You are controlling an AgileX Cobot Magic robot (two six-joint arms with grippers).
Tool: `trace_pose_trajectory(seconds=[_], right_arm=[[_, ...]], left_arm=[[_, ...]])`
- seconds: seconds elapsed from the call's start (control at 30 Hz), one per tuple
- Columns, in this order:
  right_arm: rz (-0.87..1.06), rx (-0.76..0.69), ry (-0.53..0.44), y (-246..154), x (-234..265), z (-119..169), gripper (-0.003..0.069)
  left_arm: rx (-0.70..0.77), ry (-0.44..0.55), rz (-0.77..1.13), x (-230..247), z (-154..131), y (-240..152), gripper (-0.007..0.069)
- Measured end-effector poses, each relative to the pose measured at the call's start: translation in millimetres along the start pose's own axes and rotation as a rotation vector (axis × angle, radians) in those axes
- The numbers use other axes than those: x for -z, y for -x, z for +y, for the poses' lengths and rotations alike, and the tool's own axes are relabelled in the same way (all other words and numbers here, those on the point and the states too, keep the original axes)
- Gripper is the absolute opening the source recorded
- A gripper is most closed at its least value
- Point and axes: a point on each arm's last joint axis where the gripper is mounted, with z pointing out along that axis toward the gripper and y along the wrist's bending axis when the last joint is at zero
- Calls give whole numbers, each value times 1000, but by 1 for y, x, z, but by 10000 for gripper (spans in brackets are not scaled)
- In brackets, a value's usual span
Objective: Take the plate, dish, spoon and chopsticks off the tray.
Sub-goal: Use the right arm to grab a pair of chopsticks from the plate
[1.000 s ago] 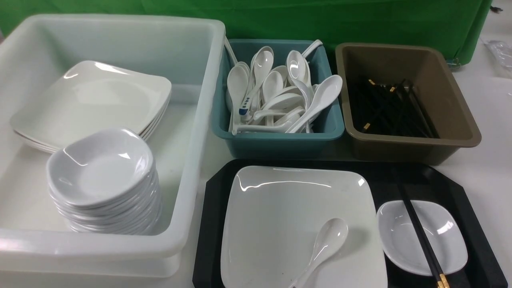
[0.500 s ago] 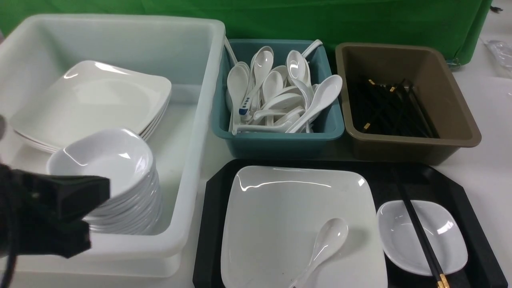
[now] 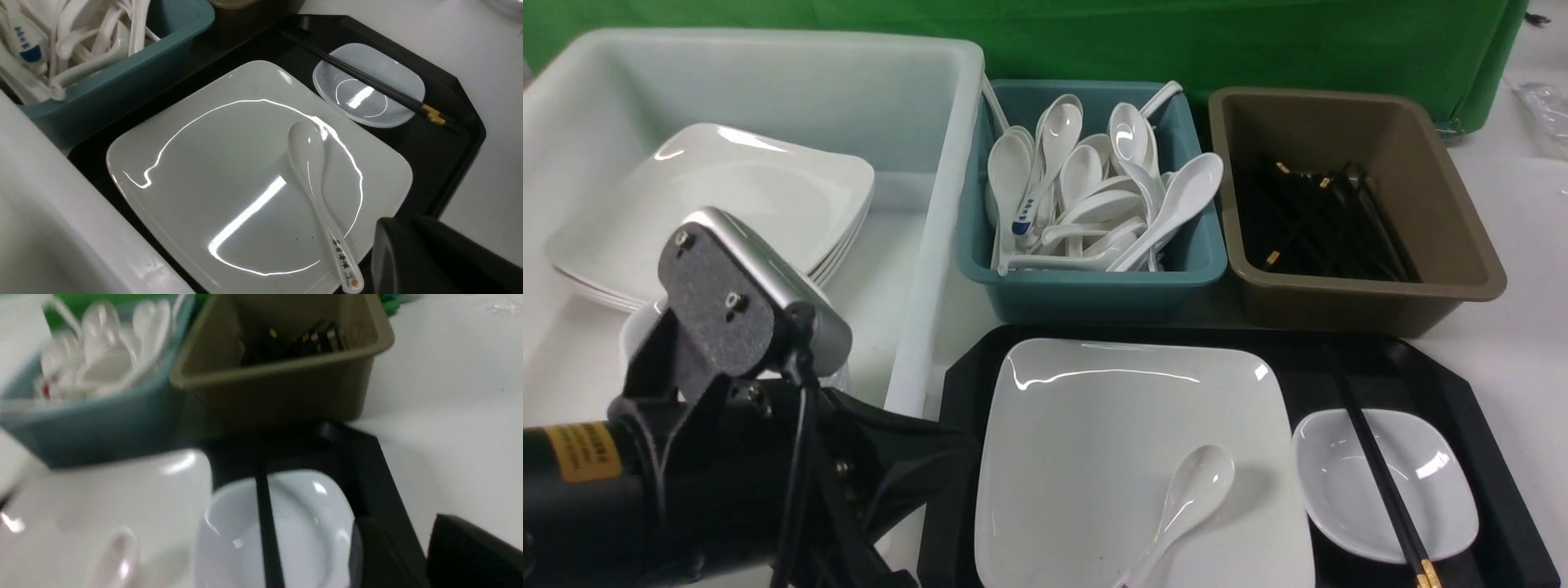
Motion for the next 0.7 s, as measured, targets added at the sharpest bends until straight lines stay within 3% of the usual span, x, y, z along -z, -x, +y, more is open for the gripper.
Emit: trace_pose_trajectory(seconds=[0.13,0.27,0.43,0.53,0.7], right_arm=[[-128,-146,45,12,1,3,232],[-16,-133,48,26,2,12,180],[371,148,83,77,-12,43,160],[736,308,94,94,-48,64,167],[1067,410,85,76,-102,78,235]], left_arm=[[3,-7,-10,4,-2,1,17],[1,-8,-12,4,-2,1,17],[-23,-17,-19,7,-3,6,17],[-50,-19,-45,12,-5,12,17],[-66,-35,-73,25,-10,15,17]])
